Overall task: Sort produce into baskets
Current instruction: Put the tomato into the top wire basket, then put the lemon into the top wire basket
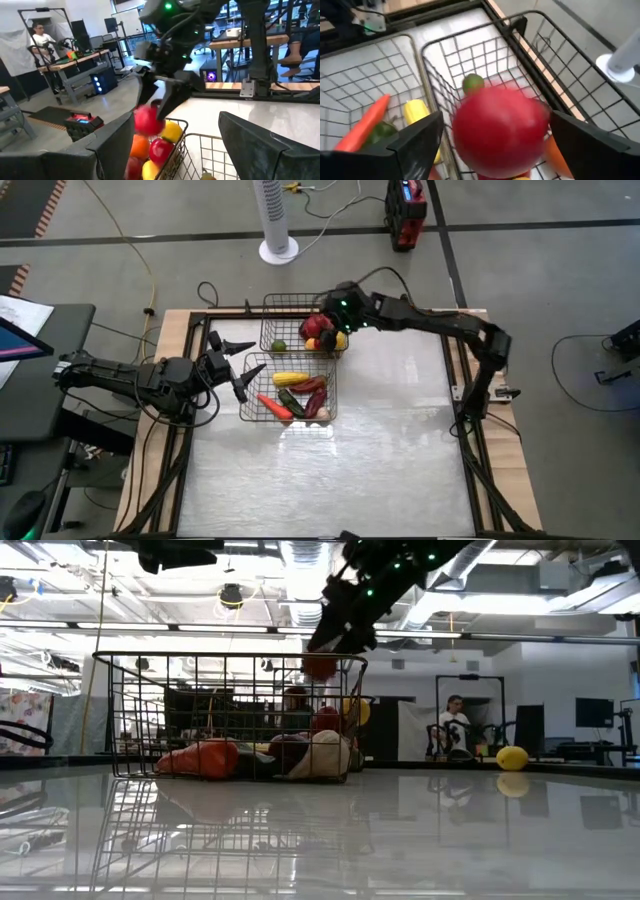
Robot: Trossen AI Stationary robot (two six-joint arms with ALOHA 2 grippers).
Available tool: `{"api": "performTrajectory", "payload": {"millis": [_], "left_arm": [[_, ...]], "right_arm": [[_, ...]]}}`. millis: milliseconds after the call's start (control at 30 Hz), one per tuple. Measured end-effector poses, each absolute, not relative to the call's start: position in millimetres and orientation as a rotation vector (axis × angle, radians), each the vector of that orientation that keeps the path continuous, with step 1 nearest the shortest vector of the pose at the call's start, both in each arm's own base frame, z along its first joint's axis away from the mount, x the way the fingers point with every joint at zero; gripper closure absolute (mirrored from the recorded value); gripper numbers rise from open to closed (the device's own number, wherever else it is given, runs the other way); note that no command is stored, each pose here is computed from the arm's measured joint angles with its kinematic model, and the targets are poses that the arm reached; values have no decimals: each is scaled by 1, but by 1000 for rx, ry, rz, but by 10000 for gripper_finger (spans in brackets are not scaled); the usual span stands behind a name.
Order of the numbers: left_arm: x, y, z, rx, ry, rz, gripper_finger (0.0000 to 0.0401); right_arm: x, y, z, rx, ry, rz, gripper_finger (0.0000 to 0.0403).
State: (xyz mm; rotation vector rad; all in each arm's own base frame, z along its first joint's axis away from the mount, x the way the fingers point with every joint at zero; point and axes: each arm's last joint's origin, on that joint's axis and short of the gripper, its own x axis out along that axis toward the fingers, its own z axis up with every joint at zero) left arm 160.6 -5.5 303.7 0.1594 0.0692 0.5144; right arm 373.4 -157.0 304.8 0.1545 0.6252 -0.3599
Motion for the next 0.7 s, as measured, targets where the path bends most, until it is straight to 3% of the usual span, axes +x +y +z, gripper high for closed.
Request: {"api": "performTrajectory", "payload": {"millis": [333, 500, 700], "left_arm": [[160, -5, 303, 168, 82, 520, 122], [160, -5, 303, 169, 84, 521, 122], [160, -5, 303, 169, 84, 520, 122]], "right_arm": [[361, -173, 307, 134, 818, -388, 5], [310, -202, 318, 156, 986, -588, 11], [247, -249, 300, 364, 1168, -915, 20]]}}
